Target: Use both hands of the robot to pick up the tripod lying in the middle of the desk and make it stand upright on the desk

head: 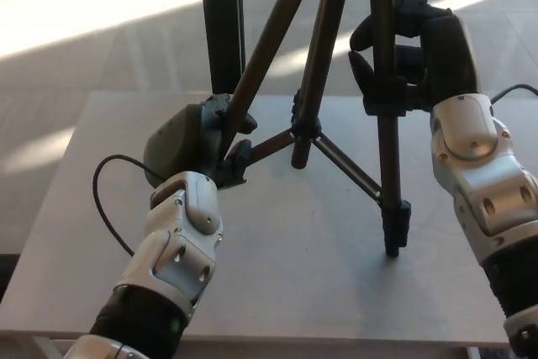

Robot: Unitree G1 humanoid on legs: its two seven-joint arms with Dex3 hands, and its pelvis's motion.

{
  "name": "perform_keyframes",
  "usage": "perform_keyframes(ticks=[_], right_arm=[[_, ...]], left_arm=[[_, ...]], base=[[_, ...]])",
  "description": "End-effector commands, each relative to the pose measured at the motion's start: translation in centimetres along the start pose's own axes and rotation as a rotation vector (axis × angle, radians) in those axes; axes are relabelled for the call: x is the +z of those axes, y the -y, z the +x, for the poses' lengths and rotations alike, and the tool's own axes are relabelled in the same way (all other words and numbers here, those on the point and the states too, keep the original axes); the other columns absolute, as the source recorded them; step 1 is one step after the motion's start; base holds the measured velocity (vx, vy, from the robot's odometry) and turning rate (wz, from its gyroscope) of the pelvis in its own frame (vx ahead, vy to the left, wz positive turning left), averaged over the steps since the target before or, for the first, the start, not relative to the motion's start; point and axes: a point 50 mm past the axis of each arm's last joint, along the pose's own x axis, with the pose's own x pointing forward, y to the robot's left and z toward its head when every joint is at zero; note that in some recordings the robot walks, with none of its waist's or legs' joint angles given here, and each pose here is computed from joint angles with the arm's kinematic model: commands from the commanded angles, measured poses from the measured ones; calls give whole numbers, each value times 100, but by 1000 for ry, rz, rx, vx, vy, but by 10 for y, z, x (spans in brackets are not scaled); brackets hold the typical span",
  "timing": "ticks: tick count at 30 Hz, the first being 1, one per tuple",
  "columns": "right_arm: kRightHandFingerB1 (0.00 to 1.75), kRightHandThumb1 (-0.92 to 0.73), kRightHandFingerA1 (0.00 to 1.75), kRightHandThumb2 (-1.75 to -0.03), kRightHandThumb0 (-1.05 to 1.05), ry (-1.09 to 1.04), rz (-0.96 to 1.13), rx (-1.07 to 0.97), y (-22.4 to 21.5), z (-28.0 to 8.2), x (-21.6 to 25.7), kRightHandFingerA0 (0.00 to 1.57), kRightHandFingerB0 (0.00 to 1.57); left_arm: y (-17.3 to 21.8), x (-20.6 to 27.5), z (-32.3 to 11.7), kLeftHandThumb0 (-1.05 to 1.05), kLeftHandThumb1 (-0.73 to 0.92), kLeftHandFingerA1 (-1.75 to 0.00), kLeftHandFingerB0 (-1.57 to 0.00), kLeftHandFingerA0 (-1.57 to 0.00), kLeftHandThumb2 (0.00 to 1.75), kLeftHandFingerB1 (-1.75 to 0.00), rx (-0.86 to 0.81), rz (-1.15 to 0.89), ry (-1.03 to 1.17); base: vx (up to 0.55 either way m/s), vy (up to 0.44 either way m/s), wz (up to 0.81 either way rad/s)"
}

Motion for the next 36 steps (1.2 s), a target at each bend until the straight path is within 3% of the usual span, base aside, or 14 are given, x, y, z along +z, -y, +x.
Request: perform_keyframes(ticks=[1, 2, 4, 5, 15, 16, 20, 23, 24, 25, 26, 34, 35, 36], right_arm=[[159, -36, 175, -132, -18, -61, -47, -42, 15, -4, -13, 94, 83], [128, -40, 141, -119, -23, -57, -52, -41, 13, -4, -12, 125, 105], [129, -42, 142, -119, -23, -59, -49, -30, 9, -5, -13, 125, 105], [130, -40, 142, -118, -22, -59, -61, -16, 7, -5, -14, 126, 107], [166, -38, 175, -123, -19, -1, -128, 63, -8, -9, -12, 96, 80], [132, -41, 141, -118, -22, 1, -134, 71, -9, -10, -12, 123, 108], [164, -33, 175, -140, -19, 2, -199, 88, -12, -10, -15, 94, 81], [132, -41, 143, -118, -27, -17, -192, 95, -12, -11, -21, 124, 106], [162, -41, 175, -124, -20, -29, -194, 92, -12, -11, -21, 96, 82], [132, -40, 142, -119, -24, -52, -206, 94, -10, -11, -23, 123, 108], [160, -36, 175, -137, -15, -63, -218, 105, -8, -11, -26, 96, 85], [145, -39, 169, -130, -16, -158, -218, 139, -4, -13, -38, 93, 86], [114, -51, 135, -120, -17, -171, -216, 143, -4, -13, -40, 119, 94], [116, -48, 171, -120, -13, -184, -211, 146, -4, -14, -41, 92, 86]], left_arm=[[-2, -30, -4, -16, 61, -174, -77, -87, 86, -116, -9, 12, -136], [-1, -31, -5, -26, 52, -137, -93, -119, 102, -118, -11, 19, -130], [0, -33, -6, -17, 59, -175, -79, -90, 95, -129, -18, 33, -128], [2, -35, -7, -19, 56, -158, -82, -83, 97, -84, -25, 39, -136], [10, -42, -13, -18, 60, -163, -77, -88, 90, -69, -47, -5, -190], [14, -43, -16, -19, 64, -162, -77, -92, 86, -78, -39, -35, -200], [21, -43, -21, -21, 67, -171, -76, -86, 83, -138, -49, -103, -234], [24, -43, -24, -22, 68, -161, -79, -87, 79, -110, -63, -127, -244], [24, -43, -24, -25, 68, -174, -77, -92, 72, -117, -62, -123, -241], [23, -44, -24, -16, 63, -164, -81, -91, 80, -119, -59, -110, -230], [23, -46, -24, -18, 65, -166, -78, -84, 81, -117, -57, -98, -222], [27, -55, -30, -22, 66, -128, -68, -77, 66, -64, -57, -115, -253], [27, -57, -30, -21, 65, -127, -73, -75, 67, -69, -68, -107, -252], [26, -58, -30, -23, 66, -128, -78, -77, 66, -76, -76, -106, -251]], base=[[0, 0, 0], [0, 0, 0], [0, 0, 0], [0, 0, 0], [0, 0, 0], [0, 0, 0], [0, 0, 0], [0, 0, 0], [0, 0, 0], [0, 0, 0], [0, 0, 0], [0, 0, 0], [0, 0, 0], [0, 0, 0]])
